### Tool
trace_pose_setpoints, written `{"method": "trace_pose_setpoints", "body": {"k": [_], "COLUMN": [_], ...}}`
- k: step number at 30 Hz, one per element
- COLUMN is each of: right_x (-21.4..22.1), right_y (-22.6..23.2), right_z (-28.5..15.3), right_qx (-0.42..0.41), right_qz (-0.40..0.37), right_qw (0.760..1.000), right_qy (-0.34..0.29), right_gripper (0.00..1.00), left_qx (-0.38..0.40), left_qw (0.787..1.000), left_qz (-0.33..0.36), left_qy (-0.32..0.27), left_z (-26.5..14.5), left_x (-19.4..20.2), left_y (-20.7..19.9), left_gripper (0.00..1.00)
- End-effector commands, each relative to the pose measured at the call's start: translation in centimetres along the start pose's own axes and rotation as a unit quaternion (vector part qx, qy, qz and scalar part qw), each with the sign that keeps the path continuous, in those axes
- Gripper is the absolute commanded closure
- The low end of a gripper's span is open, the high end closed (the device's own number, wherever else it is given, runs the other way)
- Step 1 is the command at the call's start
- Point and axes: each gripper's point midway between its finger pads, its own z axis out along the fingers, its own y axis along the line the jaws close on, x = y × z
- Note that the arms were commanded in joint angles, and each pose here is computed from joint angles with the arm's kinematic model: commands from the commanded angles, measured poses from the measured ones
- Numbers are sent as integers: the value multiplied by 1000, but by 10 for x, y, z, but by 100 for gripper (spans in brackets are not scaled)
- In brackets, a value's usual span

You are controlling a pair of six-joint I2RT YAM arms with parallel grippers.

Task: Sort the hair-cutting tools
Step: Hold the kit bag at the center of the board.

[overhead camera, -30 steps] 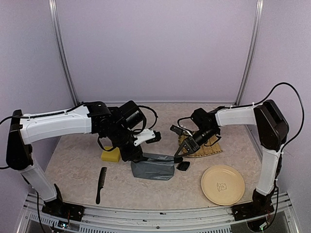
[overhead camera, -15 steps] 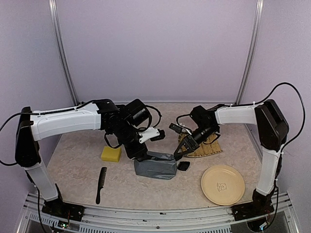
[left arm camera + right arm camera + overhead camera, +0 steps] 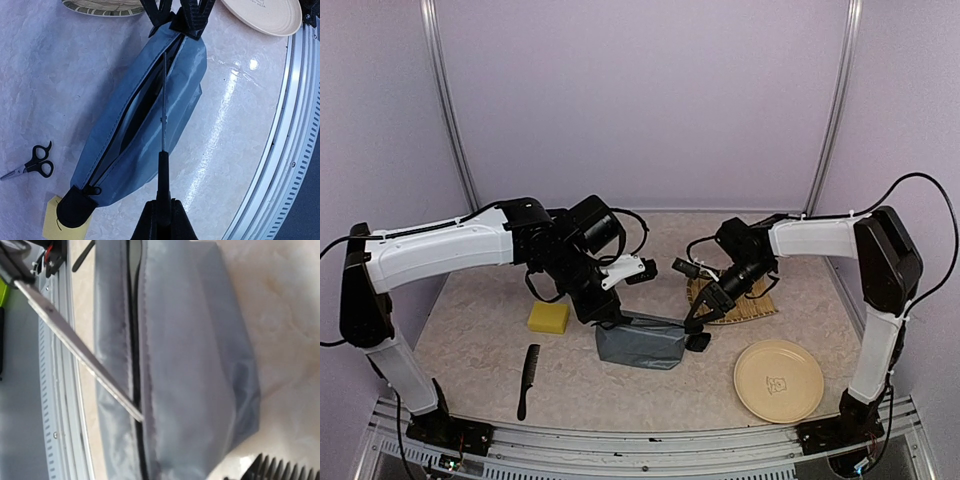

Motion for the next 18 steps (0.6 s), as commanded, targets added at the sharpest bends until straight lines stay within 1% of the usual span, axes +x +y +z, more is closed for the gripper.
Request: {"method": "trace_pose_setpoints", "body": {"k": [1, 5, 6, 7, 9, 11, 12, 13, 14, 18], "right_x": [8, 14, 15, 16, 16, 12, 11, 10, 8, 1], "right_y": [-1, -4, -4, -4, -3, 0, 0, 0, 1, 6], "right_z": [4, 7, 7, 7, 8, 8, 9, 8, 8, 6], "right_qx": [-7, -5, -5, -6, -12, -21, -24, -26, -28, -41], "right_qz": [16, 23, 24, 25, 26, 24, 24, 22, 20, 3], "right_qw": [1000, 1000, 999, 999, 999, 999, 999, 999, 999, 999], "right_qy": [14, 21, 22, 22, 21, 17, 16, 15, 13, 6], "right_gripper": [47, 45, 45, 48, 63, 84, 92, 96, 98, 100], "left_qx": [14, 14, 13, 11, 10, 10, 10, 11, 13, 12], "left_qw": [1000, 1000, 1000, 1000, 1000, 1000, 1000, 1000, 1000, 1000], "left_qz": [-2, 2, 3, 4, 6, 7, 7, 7, 6, 5], "left_qy": [9, 11, 10, 7, 0, -4, -5, -4, -2, 9], "left_z": [0, 1, 0, -2, -6, -9, -10, -11, -11, -7], "left_x": [0, -2, -4, -5, -8, -9, -9, -8, -7, -3], "left_y": [-6, -7, -7, -7, -7, -8, -8, -9, -10, -9], "left_gripper": [100, 100, 100, 100, 100, 100, 100, 100, 100, 100]}}
